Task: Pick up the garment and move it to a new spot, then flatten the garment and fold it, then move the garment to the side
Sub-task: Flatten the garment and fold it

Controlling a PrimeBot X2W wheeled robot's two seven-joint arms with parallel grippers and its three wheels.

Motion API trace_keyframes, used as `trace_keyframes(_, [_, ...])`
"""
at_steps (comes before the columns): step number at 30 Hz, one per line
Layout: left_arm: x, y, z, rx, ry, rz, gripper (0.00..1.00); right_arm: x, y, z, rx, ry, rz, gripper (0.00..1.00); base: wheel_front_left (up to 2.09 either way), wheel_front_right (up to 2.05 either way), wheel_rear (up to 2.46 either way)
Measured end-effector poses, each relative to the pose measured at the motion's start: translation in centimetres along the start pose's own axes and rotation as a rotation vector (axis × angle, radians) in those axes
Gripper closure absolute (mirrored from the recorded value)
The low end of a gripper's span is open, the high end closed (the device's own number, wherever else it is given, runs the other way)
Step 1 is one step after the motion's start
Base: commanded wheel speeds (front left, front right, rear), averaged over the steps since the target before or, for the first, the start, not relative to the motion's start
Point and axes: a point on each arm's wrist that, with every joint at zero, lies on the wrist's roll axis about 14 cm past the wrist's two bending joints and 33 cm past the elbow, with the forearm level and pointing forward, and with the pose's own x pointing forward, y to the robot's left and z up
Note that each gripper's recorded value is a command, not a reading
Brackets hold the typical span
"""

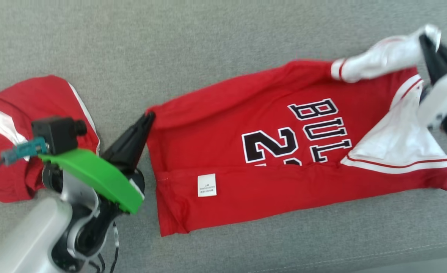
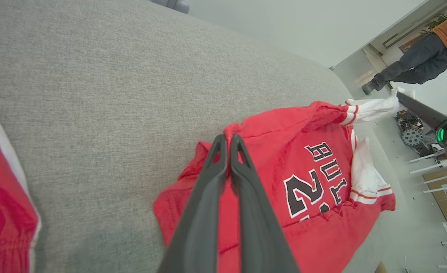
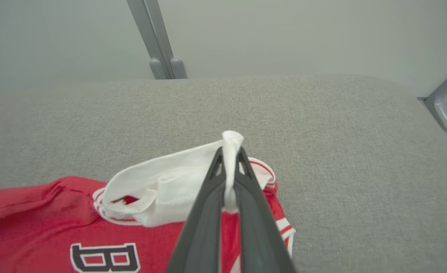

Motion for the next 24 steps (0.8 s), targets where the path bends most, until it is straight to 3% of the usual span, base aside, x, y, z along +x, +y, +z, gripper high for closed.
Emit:
trace_keyframes(10, [-2.3,-2.2,-2.6,-0.027,0.045,-0.020,1.00,-6.9,-1.3,-4.2,0.099,0.070,-0.066,1.00,0.00,0.00,0.00])
trace_keyframes(24, [-2.4,-0.9,-3.4,-0.046,0.052,0.016,1.00,-5.8,-0.9,-8.7,0.153,0.155,-0.079,1.00,0.00,0.00,0.00])
